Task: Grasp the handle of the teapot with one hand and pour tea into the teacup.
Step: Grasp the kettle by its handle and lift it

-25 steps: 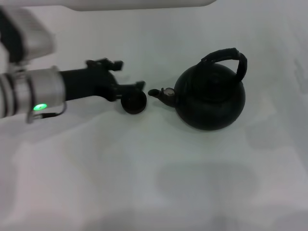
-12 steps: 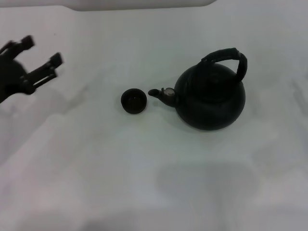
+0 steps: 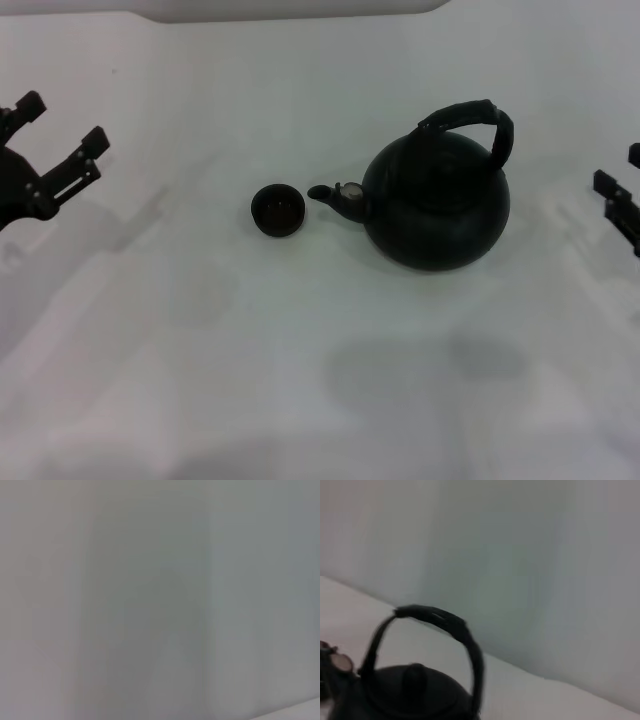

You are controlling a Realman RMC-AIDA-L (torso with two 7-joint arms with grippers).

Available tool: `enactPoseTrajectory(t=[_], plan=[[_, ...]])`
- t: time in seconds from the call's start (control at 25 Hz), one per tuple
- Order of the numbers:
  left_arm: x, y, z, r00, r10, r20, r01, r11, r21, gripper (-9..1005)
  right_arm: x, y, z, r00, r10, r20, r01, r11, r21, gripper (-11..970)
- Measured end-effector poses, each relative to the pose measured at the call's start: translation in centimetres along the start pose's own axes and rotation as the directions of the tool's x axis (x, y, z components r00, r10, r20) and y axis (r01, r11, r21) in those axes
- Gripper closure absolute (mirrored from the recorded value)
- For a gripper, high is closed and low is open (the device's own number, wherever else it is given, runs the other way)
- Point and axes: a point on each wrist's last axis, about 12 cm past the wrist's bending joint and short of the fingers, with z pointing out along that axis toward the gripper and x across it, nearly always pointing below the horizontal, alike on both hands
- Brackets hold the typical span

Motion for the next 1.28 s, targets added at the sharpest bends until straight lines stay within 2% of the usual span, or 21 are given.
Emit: enactPoseTrajectory(t=[0.24,0.36,0.56,0.88,1.28], plan=[[0.6,0.0,-1.2,1.000,-0.011,-0.006,0.011,0.999,-0.044,135,-2.5,3.1,1.4,1.000,-0.021,-0.014,0.021,1.000,0.000,462],[0.7,0.1,-2.2,1.000,-0.018,0.003,0.018,0.998,-0.068,135,-3.3,4.2,2.7,0.999,-0.005,-0.032,0.005,1.000,-0.012,448],[1.0,0.1,-2.9,1.000,-0.027,-0.003,0.027,0.995,-0.093,134,-4.5,5.9,5.2,0.998,-0.041,-0.046,0.039,0.998,-0.041,426],[1.2,0.1,-3.4,0.999,-0.034,-0.006,0.033,0.994,-0.108,134,-5.6,6.2,7.7,0.995,-0.082,-0.055,0.081,0.996,-0.022,377],[1.3,0.1,-3.2,0.999,-0.040,-0.011,0.039,0.993,-0.112,135,-5.2,4.8,8.8,0.994,-0.088,-0.070,0.089,0.996,-0.001,381]])
